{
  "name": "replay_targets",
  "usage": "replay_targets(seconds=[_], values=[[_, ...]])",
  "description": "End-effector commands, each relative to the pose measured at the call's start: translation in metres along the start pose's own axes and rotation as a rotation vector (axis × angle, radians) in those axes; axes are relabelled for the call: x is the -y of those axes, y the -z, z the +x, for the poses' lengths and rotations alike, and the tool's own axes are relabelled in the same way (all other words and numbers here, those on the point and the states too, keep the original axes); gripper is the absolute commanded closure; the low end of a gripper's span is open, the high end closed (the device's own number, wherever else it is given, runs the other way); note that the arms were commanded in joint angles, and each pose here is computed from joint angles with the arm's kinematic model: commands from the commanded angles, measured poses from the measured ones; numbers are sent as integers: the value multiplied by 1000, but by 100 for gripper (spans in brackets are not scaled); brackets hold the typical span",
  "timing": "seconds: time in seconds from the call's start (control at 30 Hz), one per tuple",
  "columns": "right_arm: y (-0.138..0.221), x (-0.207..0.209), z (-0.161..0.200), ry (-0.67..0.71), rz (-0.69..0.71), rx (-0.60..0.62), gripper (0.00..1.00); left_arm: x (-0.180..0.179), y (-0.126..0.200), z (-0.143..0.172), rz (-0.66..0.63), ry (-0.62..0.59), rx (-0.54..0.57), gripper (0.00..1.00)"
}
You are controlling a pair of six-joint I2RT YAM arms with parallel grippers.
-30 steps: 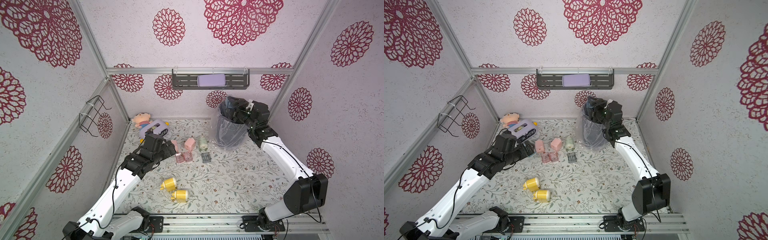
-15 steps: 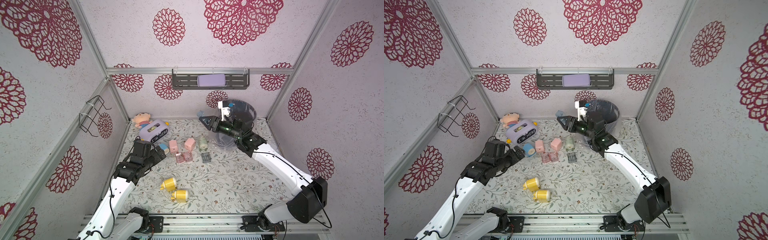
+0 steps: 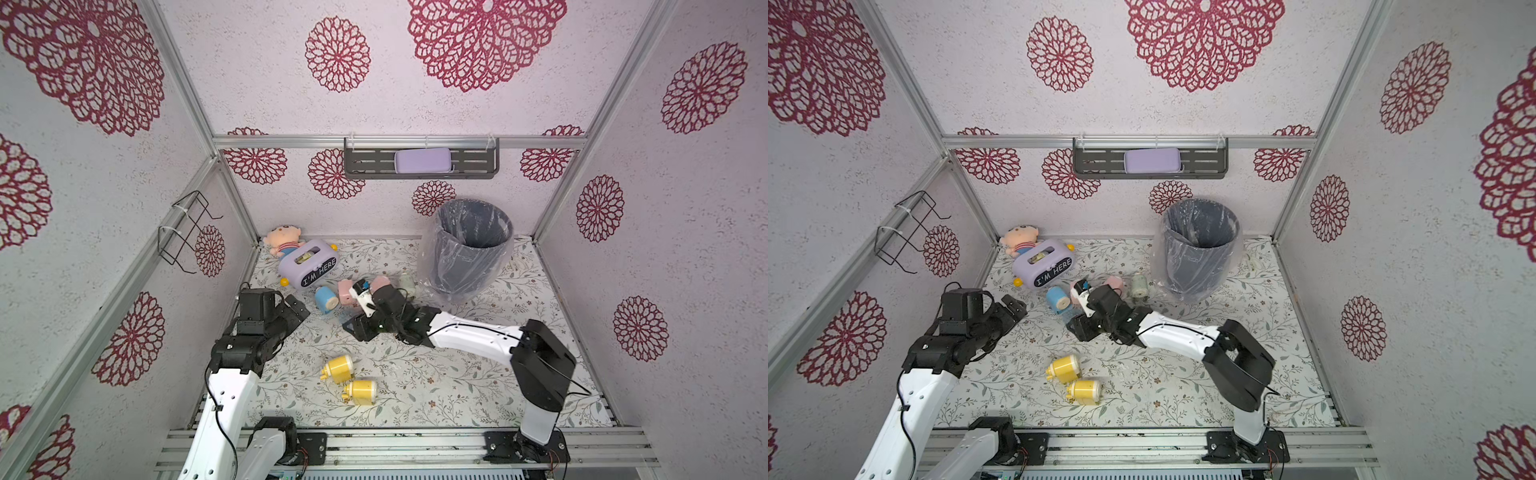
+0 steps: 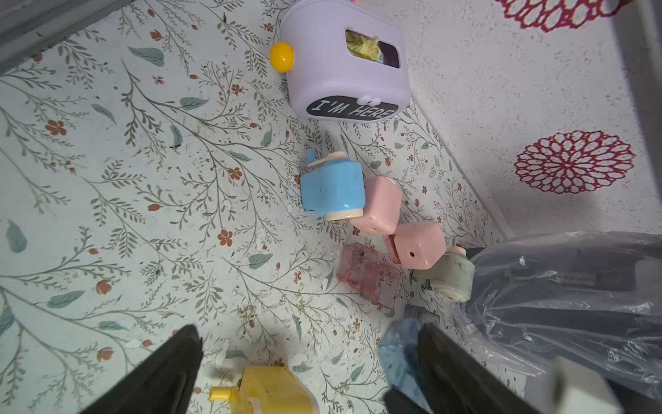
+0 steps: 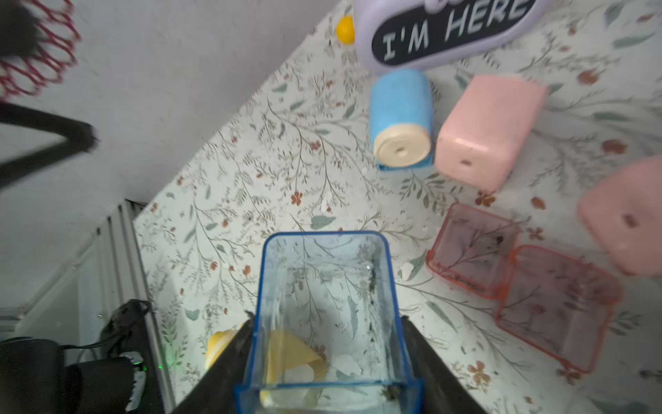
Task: Take out the pencil sharpener tray and clean the shavings
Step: Place the container at the center of the board.
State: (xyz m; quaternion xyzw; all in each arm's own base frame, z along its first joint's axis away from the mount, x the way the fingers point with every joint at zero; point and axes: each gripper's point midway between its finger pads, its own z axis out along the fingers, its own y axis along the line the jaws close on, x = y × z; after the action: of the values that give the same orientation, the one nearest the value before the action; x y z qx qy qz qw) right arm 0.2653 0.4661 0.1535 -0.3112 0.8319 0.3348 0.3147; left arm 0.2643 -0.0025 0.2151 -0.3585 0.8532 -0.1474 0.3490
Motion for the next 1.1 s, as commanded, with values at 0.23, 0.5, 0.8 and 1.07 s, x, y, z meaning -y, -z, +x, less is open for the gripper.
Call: replay_targets(seconds=[0.23, 0.5, 0.8, 1.07], values=[[-73, 11, 14, 103, 220, -88, 64, -20, 6, 6, -46, 9, -16, 3], [-105, 30, 22, 130, 310, -127, 61, -25, -5, 15, -70, 28, -71, 3], [-132, 48, 27, 134, 354, -153, 46, -29, -13, 37, -67, 91, -161, 3], [-113, 17, -1, 148, 231, -87, 15, -35, -11, 56, -119, 176, -259, 3]])
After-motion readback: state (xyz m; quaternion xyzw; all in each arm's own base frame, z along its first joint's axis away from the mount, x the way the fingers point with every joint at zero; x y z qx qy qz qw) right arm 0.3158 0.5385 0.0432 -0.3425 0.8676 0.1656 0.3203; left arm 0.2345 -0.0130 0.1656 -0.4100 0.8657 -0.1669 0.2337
